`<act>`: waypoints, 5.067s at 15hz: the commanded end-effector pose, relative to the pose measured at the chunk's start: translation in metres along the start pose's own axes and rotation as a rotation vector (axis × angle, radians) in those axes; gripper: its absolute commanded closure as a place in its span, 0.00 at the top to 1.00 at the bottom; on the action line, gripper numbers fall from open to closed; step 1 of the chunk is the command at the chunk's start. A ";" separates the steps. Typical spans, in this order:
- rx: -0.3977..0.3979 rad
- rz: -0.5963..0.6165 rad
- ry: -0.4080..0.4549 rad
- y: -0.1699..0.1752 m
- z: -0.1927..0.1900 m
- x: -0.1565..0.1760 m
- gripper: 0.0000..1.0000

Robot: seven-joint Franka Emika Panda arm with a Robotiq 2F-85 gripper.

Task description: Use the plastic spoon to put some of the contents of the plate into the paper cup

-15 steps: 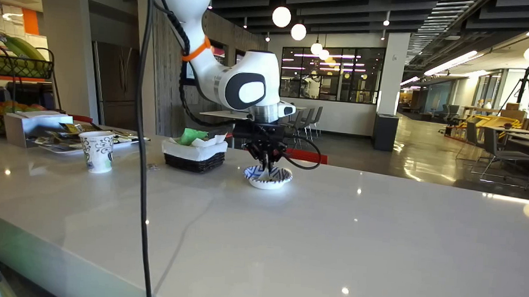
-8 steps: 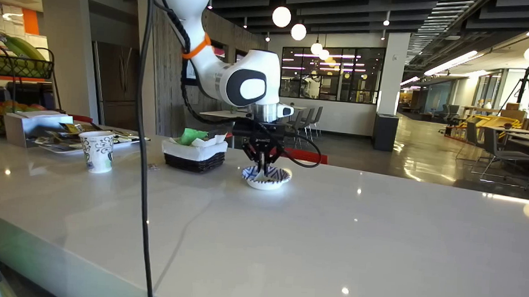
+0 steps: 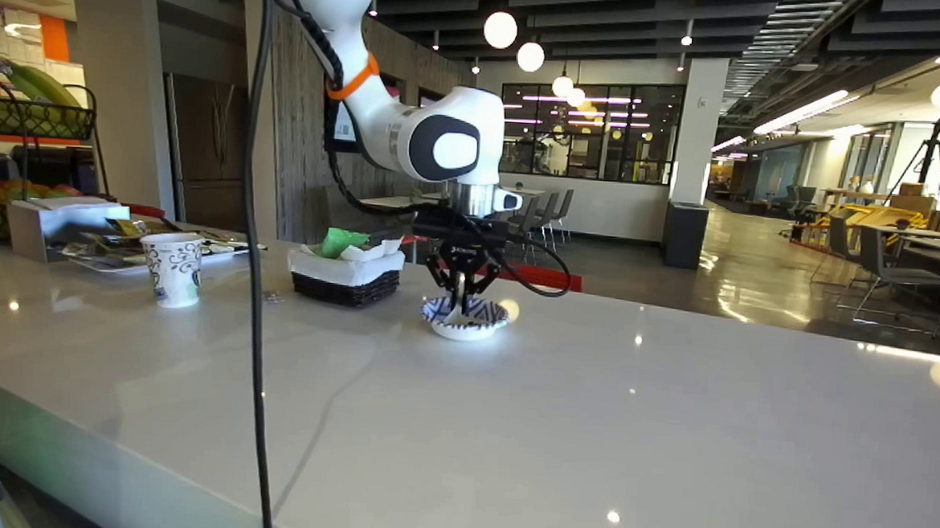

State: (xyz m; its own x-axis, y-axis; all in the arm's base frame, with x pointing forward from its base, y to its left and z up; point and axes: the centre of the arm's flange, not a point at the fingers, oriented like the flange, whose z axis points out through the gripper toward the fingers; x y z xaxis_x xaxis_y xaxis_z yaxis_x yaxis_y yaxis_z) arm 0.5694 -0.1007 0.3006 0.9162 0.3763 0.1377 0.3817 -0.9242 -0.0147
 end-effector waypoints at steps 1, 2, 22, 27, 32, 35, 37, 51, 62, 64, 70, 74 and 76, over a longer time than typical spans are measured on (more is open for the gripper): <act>0.033 -0.001 -0.062 0.005 0.005 -0.003 0.04; 0.041 0.002 -0.076 0.007 0.004 -0.003 0.04; 0.141 0.161 -0.301 0.034 -0.042 0.009 0.04; 0.158 0.219 -0.387 0.025 -0.052 0.009 0.04; 0.116 0.337 -0.440 0.003 -0.070 0.022 0.04; 0.084 0.389 -0.438 -0.014 -0.088 0.033 0.04; 0.074 0.408 -0.437 -0.030 -0.099 0.043 0.04; 0.072 0.418 -0.479 -0.142 -0.131 0.093 0.14; 0.036 0.408 -0.556 -0.202 -0.151 0.122 0.04; 0.016 0.431 -0.572 -0.229 -0.159 0.123 0.04; -0.073 0.552 -0.573 -0.301 -0.169 0.122 0.04; -0.139 0.586 -0.516 -0.337 -0.168 0.119 0.04; -0.168 0.601 -0.502 -0.350 -0.166 0.116 0.04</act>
State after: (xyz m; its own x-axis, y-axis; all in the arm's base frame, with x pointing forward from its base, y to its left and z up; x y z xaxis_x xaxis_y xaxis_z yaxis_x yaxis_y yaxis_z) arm 0.5345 0.2411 0.4891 0.9120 -0.2004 -0.3579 -0.1482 -0.9746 0.1679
